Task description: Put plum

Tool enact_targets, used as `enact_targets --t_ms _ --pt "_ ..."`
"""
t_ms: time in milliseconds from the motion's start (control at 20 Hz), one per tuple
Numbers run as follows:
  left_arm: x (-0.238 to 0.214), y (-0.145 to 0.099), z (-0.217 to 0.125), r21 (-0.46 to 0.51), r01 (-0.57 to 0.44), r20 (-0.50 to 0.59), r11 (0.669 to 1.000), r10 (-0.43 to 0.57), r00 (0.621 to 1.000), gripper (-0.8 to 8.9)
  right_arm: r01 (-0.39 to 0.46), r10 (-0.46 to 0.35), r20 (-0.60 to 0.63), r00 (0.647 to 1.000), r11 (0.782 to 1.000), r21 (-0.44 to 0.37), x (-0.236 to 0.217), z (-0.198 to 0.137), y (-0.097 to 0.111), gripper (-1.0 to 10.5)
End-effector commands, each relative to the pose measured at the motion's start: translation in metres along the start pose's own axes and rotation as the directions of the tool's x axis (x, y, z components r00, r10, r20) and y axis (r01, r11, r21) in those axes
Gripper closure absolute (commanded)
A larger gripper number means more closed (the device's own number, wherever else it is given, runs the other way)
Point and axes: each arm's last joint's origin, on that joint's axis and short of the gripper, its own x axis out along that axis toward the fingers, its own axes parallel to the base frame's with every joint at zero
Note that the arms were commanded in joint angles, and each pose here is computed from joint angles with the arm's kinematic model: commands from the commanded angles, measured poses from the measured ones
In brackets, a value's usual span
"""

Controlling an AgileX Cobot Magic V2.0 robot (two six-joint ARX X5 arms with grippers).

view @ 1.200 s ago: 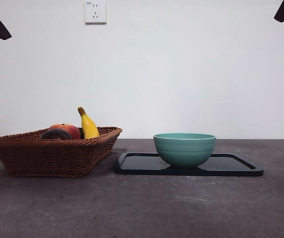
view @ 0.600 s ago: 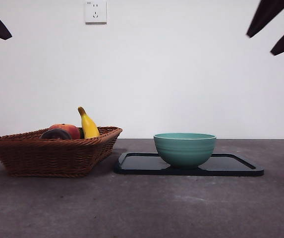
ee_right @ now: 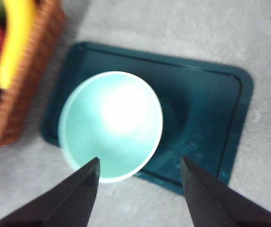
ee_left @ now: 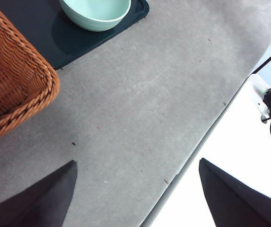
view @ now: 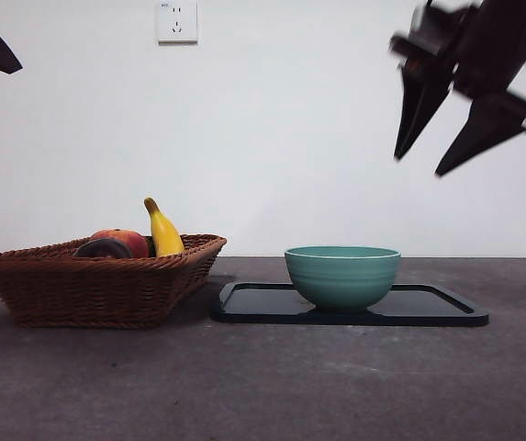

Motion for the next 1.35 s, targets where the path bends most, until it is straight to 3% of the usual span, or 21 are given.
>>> enact_targets --t_ms 50,550,700,950,1350 --pt "-0.002 -0.001 0.005 0.029 0.003 0.015 1.0 -0.004 1.0 4.11 0.006 -0.007 -0.03 1.0 1.0 -0.016 0.023 0.009 -0.005 6.7" --pt "-0.002 -0.001 0.005 0.032 0.002 0.019 0.999 -0.003 1.0 4.11 0.013 -0.016 -0.102 0.995 0.999 -0.03 0.092 0.005 -0.012 6.8" --pt "-0.002 -0.001 0.005 0.032 0.002 0.019 0.999 -0.003 1.0 4.11 0.029 -0.033 -0.112 0.993 0.999 -0.039 0.102 0.002 -0.012 7.6" --pt "-0.002 -0.001 0.005 0.032 0.002 0.019 0.999 -0.003 1.0 4.11 0.039 -0.043 -0.089 0.995 0.998 -0.049 0.105 0.004 -0.011 9.4" --pt "-0.002 -0.001 0.005 0.022 0.002 0.019 1.0 -0.003 1.0 4.11 0.053 -0.053 0.007 0.999 0.996 -0.065 0.076 0.016 -0.003 9.4"
